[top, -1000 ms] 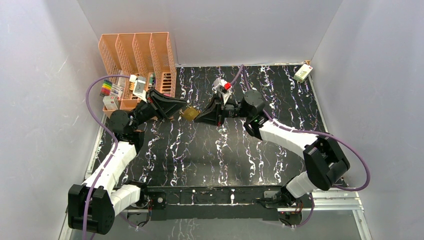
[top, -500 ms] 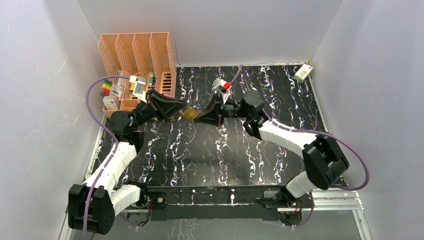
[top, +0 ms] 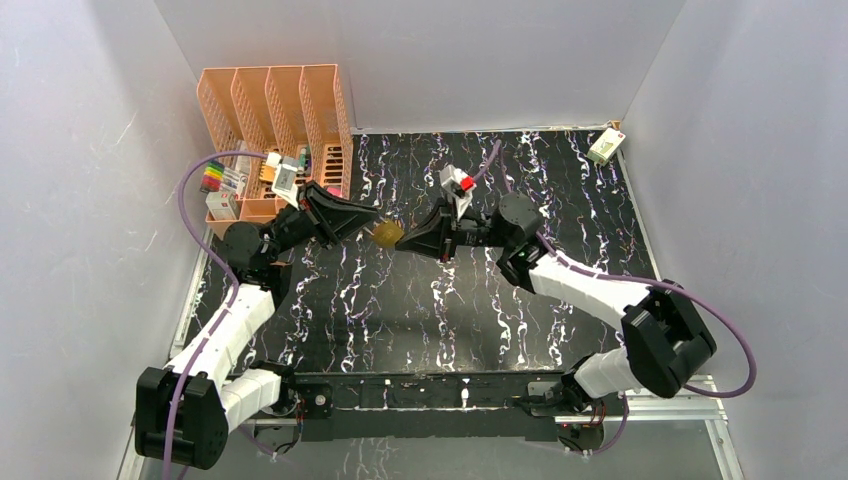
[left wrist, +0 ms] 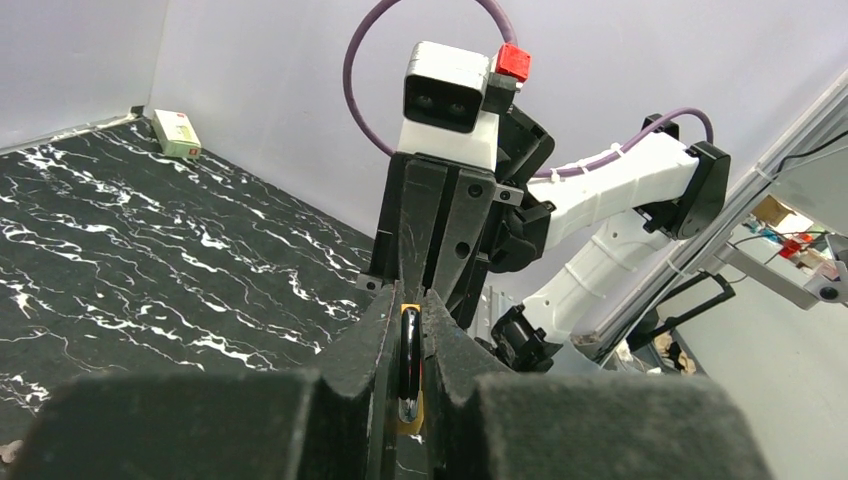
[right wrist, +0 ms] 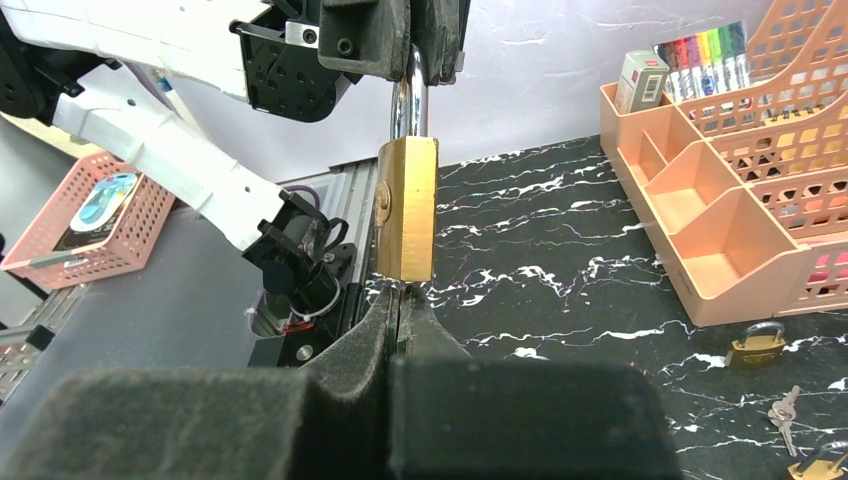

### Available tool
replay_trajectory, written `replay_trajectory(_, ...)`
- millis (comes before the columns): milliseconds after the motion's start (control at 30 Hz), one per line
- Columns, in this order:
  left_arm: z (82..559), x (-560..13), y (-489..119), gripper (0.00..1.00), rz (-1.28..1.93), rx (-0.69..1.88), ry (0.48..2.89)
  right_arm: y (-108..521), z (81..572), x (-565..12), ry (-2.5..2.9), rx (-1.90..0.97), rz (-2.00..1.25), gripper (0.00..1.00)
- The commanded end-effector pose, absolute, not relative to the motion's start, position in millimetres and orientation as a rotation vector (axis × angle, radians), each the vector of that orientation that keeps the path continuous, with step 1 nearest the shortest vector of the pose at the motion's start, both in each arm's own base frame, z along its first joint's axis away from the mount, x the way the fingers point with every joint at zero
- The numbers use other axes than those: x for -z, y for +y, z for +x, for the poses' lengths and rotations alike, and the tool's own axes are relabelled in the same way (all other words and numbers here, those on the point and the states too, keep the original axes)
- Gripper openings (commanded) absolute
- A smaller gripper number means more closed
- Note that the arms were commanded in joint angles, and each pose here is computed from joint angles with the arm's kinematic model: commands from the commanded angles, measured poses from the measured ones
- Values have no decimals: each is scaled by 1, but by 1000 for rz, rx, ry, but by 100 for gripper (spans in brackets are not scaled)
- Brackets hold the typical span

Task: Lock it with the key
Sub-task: Lock the lock, then place the lock at the center of the board.

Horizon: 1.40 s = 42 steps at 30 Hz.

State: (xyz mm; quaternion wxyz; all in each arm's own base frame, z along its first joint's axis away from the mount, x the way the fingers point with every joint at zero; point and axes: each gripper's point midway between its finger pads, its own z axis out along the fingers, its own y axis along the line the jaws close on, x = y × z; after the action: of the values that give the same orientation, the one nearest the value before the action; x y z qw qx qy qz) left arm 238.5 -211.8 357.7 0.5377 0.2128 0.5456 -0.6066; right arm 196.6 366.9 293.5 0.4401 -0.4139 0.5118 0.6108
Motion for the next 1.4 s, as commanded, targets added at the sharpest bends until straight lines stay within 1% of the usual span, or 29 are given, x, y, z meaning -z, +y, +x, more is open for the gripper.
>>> replay_trajectory(0,247,-401,-195,0,441,1329,1129,351,178,-292,1207,-1499,-1096,0)
replay_trajectory(300,250,-408,-195,0,442,1329,1118,330,162,-263,1272,-1475,-1067,0)
replay_trajectory(600,254,-416,-194,0,440,1315,1098,309,158,-238,1354,-1424,-1013,0)
replay_trajectory(700,259,-414,-196,0,447,1313,1111,301,164,-228,1400,-1371,-955,0)
replay_trajectory(800,269,-405,-198,0,444,1302,1174,290,185,-221,1489,-1259,-832,0)
replay_trajectory(900,285,-394,-198,0,405,1202,1261,278,214,-211,1599,-1095,-712,0)
replay_trajectory(1033,316,-370,-202,0,304,951,1383,265,246,-193,1757,-909,-594,0)
replay_trajectory(1233,351,-321,-242,0,262,678,1547,248,269,-191,1802,-775,-463,0)
replay_trajectory(1367,371,-295,-264,0,189,498,1583,222,277,-197,1792,-644,-359,0)
